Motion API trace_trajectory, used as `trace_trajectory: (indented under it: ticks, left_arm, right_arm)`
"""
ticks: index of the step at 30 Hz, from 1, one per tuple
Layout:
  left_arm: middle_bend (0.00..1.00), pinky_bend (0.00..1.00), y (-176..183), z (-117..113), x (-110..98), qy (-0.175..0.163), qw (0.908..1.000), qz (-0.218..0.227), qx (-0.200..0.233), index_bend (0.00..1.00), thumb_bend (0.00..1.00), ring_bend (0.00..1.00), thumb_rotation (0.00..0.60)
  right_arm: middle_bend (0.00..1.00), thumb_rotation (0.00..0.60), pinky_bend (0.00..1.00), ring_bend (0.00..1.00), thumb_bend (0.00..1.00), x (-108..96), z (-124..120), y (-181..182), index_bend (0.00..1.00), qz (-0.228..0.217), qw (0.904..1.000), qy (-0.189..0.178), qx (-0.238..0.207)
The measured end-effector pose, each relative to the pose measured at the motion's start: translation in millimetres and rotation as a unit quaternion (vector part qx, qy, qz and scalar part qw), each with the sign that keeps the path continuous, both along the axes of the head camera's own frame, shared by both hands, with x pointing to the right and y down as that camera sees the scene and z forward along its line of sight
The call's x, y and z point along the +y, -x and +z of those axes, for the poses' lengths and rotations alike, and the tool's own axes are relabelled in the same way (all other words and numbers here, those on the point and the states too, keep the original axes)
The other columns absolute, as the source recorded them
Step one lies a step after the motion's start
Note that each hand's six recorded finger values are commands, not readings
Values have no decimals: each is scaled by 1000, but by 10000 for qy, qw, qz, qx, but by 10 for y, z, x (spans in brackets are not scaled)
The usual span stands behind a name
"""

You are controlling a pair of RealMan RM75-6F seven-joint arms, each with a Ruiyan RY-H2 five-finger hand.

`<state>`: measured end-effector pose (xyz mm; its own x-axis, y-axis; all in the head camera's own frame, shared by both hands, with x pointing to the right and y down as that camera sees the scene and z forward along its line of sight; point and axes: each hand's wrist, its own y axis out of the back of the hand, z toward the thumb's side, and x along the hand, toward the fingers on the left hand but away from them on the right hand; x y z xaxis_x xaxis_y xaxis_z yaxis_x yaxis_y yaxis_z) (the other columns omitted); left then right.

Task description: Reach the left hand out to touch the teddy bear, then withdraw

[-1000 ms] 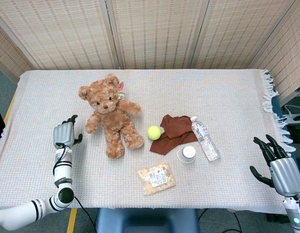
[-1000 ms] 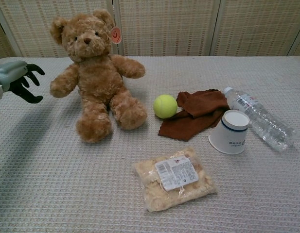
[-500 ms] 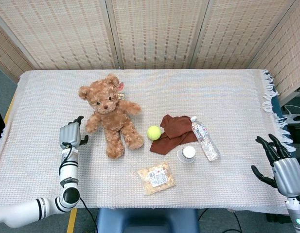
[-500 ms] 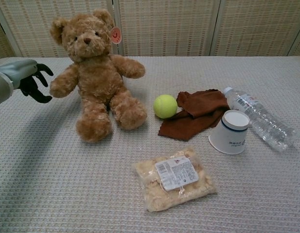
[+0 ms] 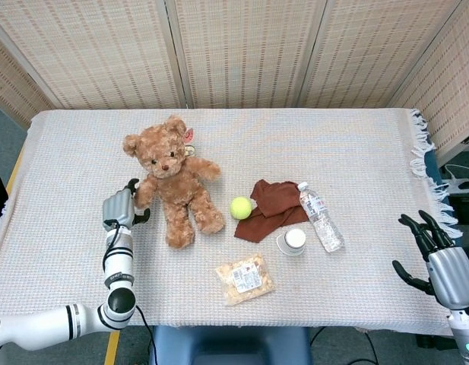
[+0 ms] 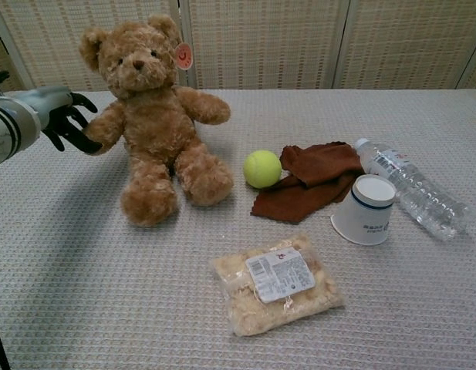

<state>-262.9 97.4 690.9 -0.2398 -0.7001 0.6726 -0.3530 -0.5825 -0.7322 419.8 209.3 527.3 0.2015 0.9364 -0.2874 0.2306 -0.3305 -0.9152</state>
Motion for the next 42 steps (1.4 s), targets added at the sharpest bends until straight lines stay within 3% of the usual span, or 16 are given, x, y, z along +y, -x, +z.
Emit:
trace_trajectory:
  ticks: [8,16,21,29,35,38,42]
  left_arm:
    - [240,373,-81,11,10,-29,9999,-99,-118,144,343,267,600]
    - [385,412,-69,94,-12,-140,9990,-279,-323,225,347,381,600]
    - [514,479,-50,75,-46,-383,9978,-346,-422,300,346,490,600]
    - [550,532,-50,60,-40,-655,9965,-284,-440,319,351,519,600]
    - [571,544,-63,2,-81,-1098,9933,-178,-320,333,351,536,600]
    - [574,546,-44,36,-47,-1001,9943,-201,-308,339,350,539,600]
    - [580,547,25,152,56,-608,9971,-268,-376,349,349,547,600]
  right_arm:
    - [170,600,209,0,184,1,-35,-4,1,28,9999,-47,-94]
    - [170,600,209,0,184,-18,-6,-6,7,38,10000,-6,-92]
    - [170,600,209,0,184,-22,14,6,10,29,10000,36,-82]
    - [170,600,209,0,184,-8,8,16,16,14,10000,25,-93]
    - [170,600,209,0,184,-7,27,24,21,2,10000,57,-81]
    - [170,600,209,0,184,0,32,29,22,-14,9999,74,-80]
    - [170,600,209,0,185,-6,39,29,24,-10,9999,84,-76]
